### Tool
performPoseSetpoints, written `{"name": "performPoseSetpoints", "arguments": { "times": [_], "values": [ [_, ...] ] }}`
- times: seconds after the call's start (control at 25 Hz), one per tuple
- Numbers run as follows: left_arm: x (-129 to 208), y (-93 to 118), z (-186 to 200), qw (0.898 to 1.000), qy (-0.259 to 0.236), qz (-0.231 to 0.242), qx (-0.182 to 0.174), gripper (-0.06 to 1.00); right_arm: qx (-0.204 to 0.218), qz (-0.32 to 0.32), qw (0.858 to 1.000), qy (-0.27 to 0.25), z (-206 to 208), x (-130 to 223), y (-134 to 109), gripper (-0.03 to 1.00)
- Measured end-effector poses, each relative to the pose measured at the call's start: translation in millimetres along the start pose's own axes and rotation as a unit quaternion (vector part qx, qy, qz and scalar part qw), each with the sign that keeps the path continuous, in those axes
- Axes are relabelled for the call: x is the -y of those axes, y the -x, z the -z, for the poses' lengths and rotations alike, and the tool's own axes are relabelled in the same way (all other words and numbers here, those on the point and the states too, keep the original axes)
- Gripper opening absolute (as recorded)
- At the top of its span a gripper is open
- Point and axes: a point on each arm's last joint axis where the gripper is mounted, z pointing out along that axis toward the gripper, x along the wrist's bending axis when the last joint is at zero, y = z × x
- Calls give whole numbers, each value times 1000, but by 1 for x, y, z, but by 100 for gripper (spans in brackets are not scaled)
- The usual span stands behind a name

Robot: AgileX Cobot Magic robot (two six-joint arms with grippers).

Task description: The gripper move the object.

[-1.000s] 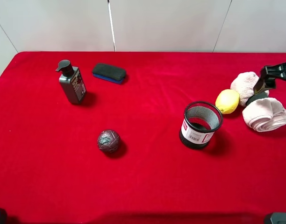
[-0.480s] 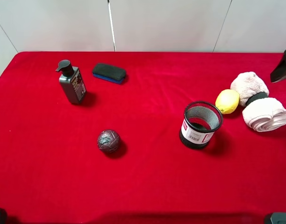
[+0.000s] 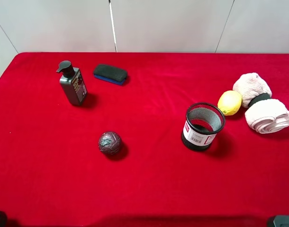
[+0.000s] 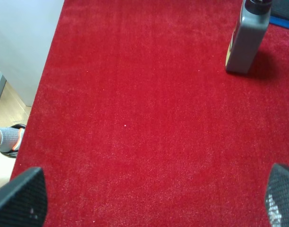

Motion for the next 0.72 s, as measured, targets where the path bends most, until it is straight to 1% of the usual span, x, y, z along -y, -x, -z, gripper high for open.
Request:
{"name": "performPoseSetpoints", "arguments": {
  "times": [0.48, 0.72],
  "values": [
    [0, 0, 0, 1000, 0, 0, 0, 91, -3, 8, 996, 89, 35, 64, -14, 69],
    [0, 0, 0, 1000, 0, 0, 0, 91, 0, 15, 992, 129, 41, 92, -18, 69]
  ]
}}
